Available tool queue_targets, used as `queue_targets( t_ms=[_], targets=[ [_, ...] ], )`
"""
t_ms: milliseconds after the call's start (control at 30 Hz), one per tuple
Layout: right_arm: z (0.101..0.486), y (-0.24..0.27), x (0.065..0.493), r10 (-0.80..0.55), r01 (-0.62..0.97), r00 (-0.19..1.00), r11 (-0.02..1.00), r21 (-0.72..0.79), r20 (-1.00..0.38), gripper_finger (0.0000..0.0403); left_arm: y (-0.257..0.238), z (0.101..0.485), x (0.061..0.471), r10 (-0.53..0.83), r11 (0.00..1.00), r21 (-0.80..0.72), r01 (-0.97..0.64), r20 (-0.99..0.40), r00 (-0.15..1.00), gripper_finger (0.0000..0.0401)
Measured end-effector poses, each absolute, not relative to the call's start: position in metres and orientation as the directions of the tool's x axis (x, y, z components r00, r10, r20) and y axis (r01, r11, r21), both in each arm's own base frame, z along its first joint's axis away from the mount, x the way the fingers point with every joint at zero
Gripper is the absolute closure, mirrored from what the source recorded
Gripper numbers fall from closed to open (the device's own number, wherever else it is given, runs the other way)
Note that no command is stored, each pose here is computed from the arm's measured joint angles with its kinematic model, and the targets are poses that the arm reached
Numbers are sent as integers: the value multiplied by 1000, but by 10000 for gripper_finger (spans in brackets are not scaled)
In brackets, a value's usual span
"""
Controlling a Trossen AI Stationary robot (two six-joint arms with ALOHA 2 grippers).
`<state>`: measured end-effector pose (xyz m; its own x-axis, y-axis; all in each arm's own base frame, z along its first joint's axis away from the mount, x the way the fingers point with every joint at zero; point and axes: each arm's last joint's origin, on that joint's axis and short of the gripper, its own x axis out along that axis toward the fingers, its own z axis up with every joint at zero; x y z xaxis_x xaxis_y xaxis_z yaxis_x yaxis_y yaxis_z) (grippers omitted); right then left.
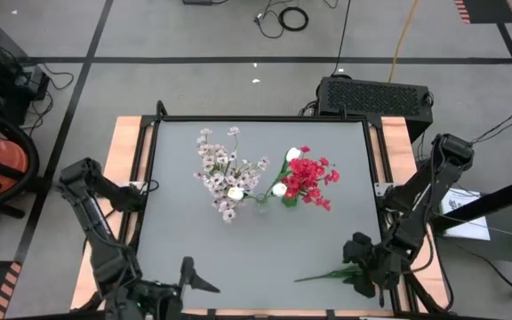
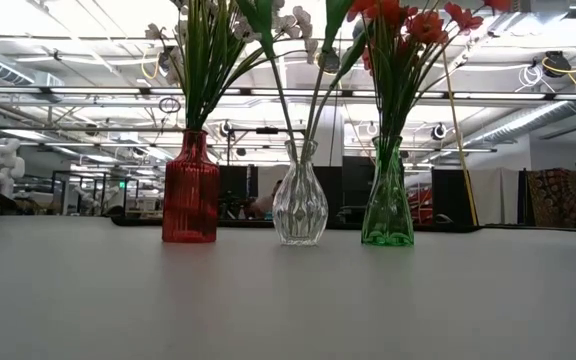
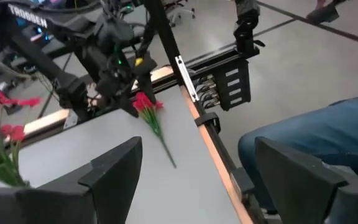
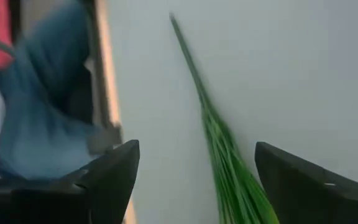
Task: Sort flowers into vase by color
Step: Put the red flower into the green flower vase
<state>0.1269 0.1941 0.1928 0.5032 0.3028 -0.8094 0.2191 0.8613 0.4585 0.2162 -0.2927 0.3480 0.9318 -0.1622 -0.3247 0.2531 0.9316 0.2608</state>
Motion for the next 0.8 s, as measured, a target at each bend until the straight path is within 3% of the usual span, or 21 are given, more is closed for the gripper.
queue_targets(
  t_ms=[300, 400, 633, 800],
  targets=[
    [156, 205, 124, 242, 236, 306, 918, 320, -921, 94, -316, 312, 239, -187, 930, 238, 281, -351, 917, 86],
    [146, 207, 124, 228, 224, 236, 933, 281, -945, 113, -324, 298, 245, -185, 933, 227, 278, -362, 914, 86],
    [136, 209, 124, 193, 221, 174, 948, 229, -966, 208, -334, 260, 273, -182, 932, 226, 283, -382, 906, 86],
    [150, 218, 128, 190, 199, 123, 957, 212, -974, 300, -323, 247, 301, -142, 957, 188, 222, -366, 920, 86]
  ],
)
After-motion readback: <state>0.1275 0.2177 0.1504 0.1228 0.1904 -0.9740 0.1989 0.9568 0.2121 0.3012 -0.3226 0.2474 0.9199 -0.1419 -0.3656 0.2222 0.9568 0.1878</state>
